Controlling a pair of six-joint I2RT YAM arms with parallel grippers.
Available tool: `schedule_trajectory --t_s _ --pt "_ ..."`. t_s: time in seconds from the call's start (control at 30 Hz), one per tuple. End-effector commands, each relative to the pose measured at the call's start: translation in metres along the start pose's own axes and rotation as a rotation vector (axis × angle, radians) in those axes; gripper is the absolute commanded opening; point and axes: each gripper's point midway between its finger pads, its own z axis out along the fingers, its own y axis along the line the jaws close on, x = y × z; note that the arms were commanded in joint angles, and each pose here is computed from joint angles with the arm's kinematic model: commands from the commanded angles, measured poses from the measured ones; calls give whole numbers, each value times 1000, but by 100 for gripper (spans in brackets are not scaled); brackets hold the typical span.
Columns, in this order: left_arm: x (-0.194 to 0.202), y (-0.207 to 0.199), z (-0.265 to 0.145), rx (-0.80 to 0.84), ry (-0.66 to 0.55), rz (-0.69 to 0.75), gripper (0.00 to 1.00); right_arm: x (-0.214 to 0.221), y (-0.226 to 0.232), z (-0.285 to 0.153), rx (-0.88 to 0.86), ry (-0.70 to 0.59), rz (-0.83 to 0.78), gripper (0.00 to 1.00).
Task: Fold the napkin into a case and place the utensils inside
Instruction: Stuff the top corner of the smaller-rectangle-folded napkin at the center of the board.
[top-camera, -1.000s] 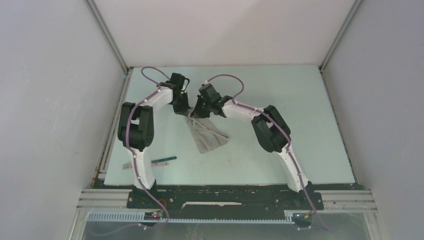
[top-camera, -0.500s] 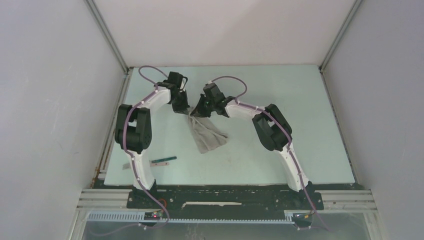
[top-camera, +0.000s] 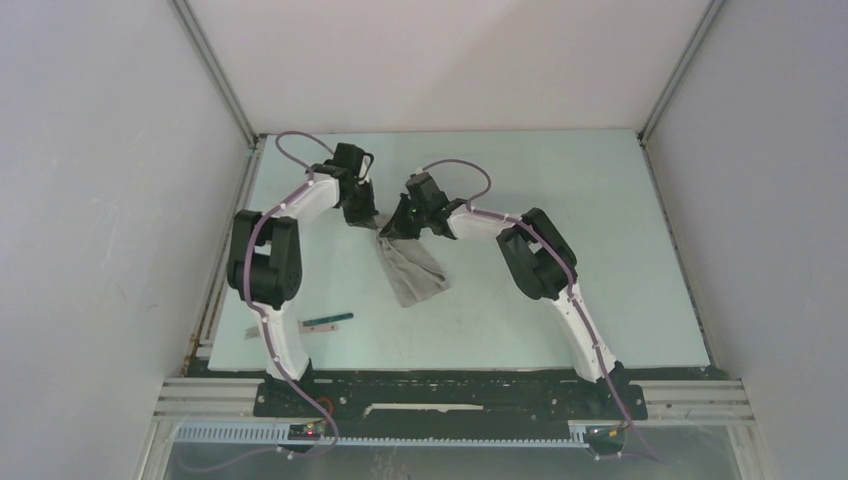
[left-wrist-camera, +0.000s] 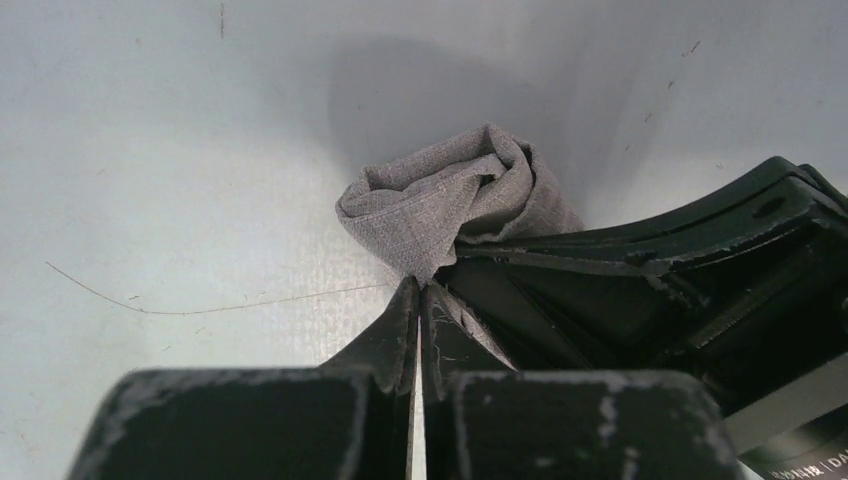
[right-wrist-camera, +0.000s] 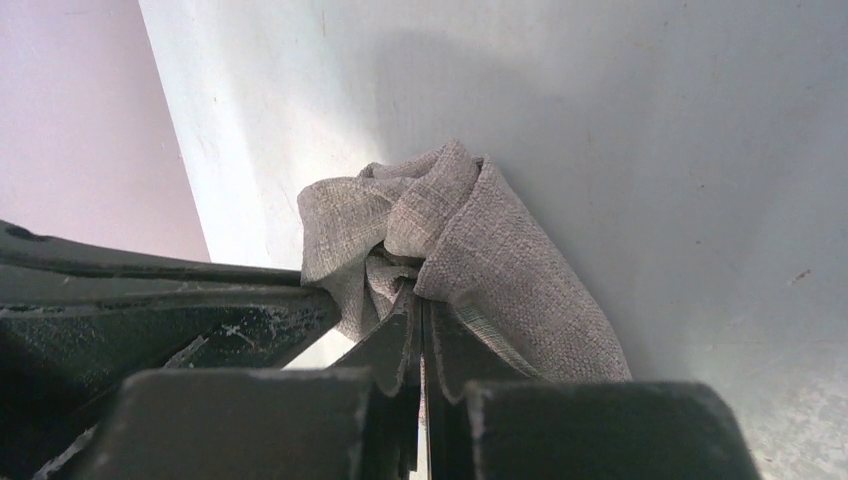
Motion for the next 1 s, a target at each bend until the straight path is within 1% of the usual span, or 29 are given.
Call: schedule_trajectory --t_s 0.0,0.2,0.33,0.4,0.47,0.57,0.67,0.7,0.8,0.87,0.97 --pt "-3 -10 -25 53 -24 10 0 -6 0 13 6 -64 -10 0" --pt "9 -3 -21 40 16 -8 0 -12 20 16 -77 -126 -9 0" --pt "12 -2 -21 44 26 -25 0 -33 42 10 -276 -198 -36 1" --pt "12 2 -23 29 19 -25 0 -39 55 2 -339 -221 -77 2" --pt "9 8 -26 11 4 -28 0 -36 59 2 -338 -213 -111 9" --pt "5 15 -24 18 2 -56 0 -26 56 5 -373 -161 -113 14" --pt "2 18 -24 27 4 -77 0 -15 53 1 -393 -97 -95 27" --pt "0 19 -24 25 -1 -76 0 -11 52 -1 -389 -76 -89 29" --pt "-4 20 -26 30 -9 -82 0 -3 45 -9 -337 -51 -97 42" --pt "-5 20 -27 30 -13 -83 0 2 36 -13 -275 -20 -98 44" --pt "-4 19 -27 36 -11 -83 0 5 32 -20 -253 -11 -106 45"
